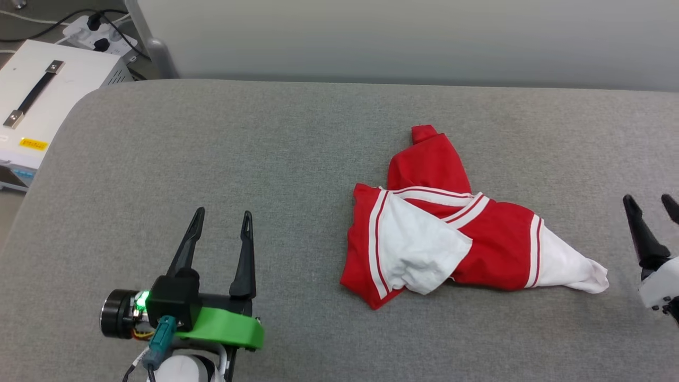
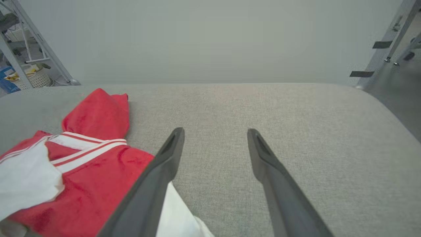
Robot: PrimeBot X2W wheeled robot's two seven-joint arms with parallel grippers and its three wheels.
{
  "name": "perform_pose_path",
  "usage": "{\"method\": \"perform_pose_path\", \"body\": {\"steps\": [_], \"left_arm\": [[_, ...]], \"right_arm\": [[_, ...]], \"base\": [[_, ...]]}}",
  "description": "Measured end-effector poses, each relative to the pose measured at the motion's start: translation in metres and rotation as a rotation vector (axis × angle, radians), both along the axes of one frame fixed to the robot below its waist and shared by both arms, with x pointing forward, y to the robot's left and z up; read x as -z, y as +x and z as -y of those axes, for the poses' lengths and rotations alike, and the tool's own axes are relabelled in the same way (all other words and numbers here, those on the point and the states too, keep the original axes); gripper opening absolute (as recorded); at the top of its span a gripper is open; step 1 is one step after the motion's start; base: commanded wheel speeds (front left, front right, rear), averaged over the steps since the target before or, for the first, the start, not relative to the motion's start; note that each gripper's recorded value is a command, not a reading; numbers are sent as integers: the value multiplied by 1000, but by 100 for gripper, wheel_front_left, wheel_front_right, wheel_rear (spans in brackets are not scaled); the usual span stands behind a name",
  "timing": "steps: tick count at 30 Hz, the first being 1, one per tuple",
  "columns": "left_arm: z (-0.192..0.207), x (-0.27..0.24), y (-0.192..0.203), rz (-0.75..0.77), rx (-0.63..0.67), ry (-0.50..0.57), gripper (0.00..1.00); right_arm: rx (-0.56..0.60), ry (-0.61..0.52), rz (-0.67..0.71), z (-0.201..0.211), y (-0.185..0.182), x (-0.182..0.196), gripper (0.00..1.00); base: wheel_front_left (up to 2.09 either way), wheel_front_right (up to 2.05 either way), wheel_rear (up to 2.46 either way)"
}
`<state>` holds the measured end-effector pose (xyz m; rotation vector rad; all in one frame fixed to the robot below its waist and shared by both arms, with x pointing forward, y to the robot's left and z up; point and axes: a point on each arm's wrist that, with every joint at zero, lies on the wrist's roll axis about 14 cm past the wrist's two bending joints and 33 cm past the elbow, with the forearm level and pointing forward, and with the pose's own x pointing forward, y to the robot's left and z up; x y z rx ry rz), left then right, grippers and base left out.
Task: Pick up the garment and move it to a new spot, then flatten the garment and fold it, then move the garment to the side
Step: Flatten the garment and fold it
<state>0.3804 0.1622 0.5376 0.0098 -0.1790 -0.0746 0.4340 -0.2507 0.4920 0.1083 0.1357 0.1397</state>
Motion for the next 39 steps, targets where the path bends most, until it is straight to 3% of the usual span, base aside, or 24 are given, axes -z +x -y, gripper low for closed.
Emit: {"method": "perform_pose_path", "body": {"steps": [4, 9, 13, 18, 26, 31, 33, 39], "left_arm": [[29, -29, 8, 89, 116, 11, 100], [80, -63, 14, 198, 310, 62, 100], [130, -62, 18, 194, 506, 134, 100], [182, -34, 19, 11, 718, 211, 100], [214, 42, 11, -421, 905, 403, 100], [218, 81, -3, -607, 993, 500, 100], [210, 112, -7, -712, 1029, 589, 100], [190, 154, 6, -827, 1001, 672, 100]], "right_arm": [[40, 12, 127, -3, -12, -25, 100], [43, 38, 185, -27, -34, -35, 100], [62, 66, 187, -42, -49, -30, 100], [76, 79, 153, -48, -56, -17, 100], [95, 72, 120, -44, -57, -6, 100], [118, 67, 108, -38, -55, 1, 100], [134, 65, 108, -34, -50, 3, 100], [152, 60, 102, -29, -39, 10, 100]], "base": [[0, 0, 0], [0, 0, 0], [0, 0, 0], [0, 0, 0], [0, 0, 0], [0, 0, 0], [0, 0, 0], [0, 0, 0]]}}
